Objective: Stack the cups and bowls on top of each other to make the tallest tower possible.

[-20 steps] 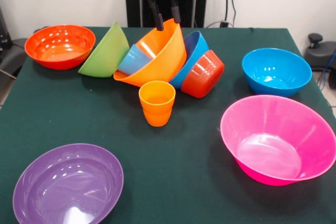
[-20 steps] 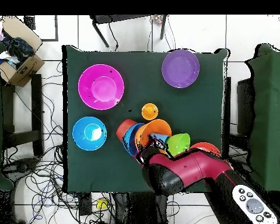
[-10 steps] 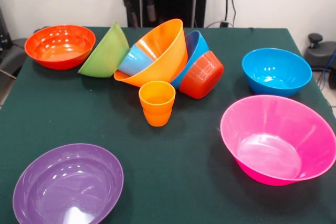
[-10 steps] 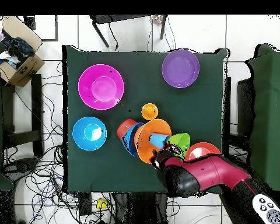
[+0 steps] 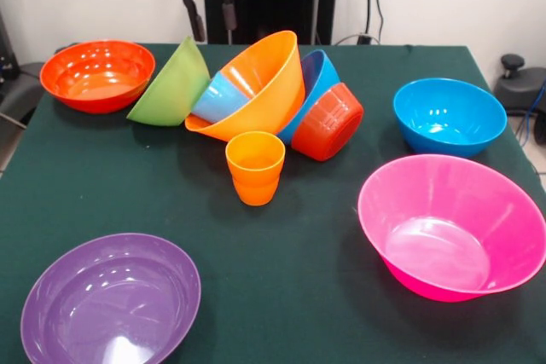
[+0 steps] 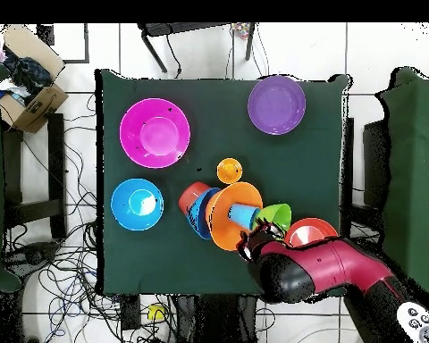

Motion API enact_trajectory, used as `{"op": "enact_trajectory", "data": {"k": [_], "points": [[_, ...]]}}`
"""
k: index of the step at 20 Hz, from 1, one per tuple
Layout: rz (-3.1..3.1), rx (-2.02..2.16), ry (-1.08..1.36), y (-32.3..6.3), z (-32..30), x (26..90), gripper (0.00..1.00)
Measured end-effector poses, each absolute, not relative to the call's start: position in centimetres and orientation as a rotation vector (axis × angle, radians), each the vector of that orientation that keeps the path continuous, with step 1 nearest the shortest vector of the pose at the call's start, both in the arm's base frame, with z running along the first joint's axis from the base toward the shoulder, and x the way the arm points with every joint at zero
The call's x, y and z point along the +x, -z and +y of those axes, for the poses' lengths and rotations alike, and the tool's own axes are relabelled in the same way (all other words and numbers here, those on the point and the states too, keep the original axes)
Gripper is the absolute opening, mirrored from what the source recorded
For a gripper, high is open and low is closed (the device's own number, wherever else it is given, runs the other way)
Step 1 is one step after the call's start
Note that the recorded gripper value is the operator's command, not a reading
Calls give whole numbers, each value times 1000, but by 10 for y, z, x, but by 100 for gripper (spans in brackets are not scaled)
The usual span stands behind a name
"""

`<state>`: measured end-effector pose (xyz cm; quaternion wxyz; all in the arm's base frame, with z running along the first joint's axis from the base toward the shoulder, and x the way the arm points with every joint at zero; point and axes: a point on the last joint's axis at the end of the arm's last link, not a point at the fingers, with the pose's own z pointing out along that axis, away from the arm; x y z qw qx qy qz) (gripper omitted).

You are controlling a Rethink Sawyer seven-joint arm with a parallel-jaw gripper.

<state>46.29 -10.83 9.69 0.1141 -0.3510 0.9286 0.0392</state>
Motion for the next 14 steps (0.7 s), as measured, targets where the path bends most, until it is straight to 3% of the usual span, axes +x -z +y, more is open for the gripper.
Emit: {"op": "enact_trajectory", "data": {"k": [14], "points": [[2687, -1100, -142, -89, -92, 462, 100]]}}
